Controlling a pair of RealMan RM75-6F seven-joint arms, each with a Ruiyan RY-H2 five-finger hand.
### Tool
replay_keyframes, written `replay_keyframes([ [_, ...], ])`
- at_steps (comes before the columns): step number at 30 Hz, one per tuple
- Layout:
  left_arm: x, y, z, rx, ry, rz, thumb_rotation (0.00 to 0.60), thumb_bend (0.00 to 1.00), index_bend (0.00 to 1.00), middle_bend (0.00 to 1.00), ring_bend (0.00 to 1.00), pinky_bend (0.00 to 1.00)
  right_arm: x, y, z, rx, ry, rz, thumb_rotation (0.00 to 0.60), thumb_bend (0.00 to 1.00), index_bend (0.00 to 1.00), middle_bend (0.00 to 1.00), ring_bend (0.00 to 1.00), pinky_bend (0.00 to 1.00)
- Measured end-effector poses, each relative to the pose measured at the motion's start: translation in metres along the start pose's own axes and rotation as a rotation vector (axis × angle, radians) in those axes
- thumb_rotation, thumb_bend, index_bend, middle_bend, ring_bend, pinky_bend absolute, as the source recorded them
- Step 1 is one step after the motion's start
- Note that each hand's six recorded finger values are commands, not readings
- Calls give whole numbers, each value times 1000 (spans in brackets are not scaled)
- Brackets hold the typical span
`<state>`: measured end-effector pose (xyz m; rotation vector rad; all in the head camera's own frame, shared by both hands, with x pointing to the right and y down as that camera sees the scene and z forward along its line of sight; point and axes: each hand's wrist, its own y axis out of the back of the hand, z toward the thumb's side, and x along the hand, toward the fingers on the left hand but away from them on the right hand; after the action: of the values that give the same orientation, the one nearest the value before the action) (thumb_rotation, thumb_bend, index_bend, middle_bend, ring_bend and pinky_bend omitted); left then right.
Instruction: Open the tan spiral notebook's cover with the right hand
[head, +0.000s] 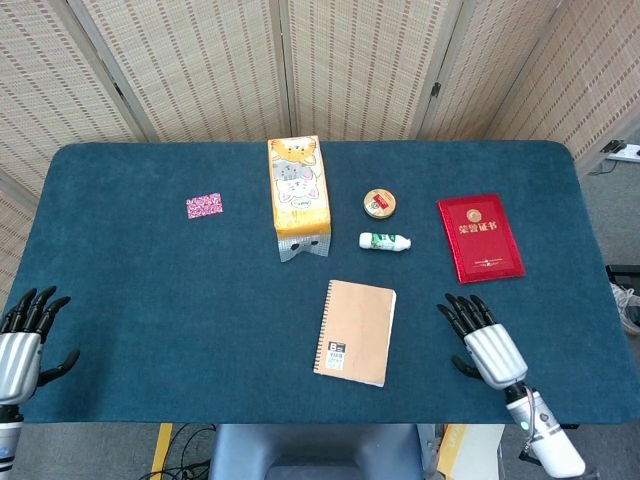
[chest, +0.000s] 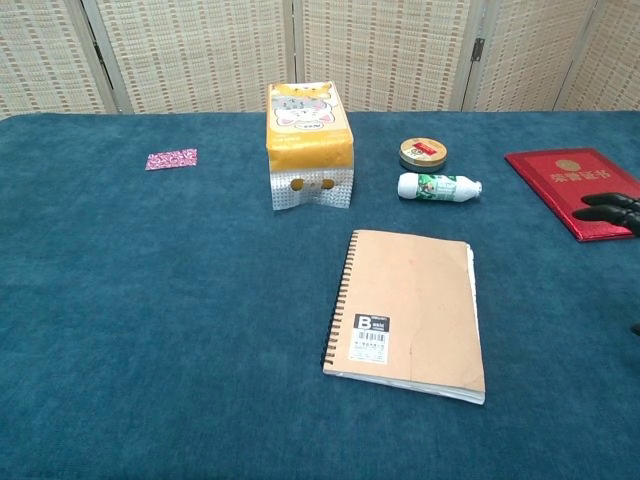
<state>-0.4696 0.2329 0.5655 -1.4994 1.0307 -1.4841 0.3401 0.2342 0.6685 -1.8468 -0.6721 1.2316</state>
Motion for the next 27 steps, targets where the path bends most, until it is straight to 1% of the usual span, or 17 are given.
replay_keyframes([
  [2,0,1,-2,9,14,10,600,244,178,107,31,193,-5,-6,5,2,18,-3,600,332,0,0,0,0],
  [6,0,2,-4,0,27,11,600,244,178,107,31,193,-15,-16,13,-27,50,0,600,380,0,0,0,0],
  [17,0,1,-5,-11,26,-7,600,244,179,107,31,193,-33,-40,29,-114,97,38,600,380,0,0,0,0],
  [23,0,2,-6,-10,32,-3,600,244,179,107,31,193,-43,-49,37,-163,112,25,600,381,0,0,0,0],
  [27,0,2,-7,-10,36,-2,600,244,180,107,31,193,-49,-49,42,-168,129,12,600,393,0,0,0,0],
])
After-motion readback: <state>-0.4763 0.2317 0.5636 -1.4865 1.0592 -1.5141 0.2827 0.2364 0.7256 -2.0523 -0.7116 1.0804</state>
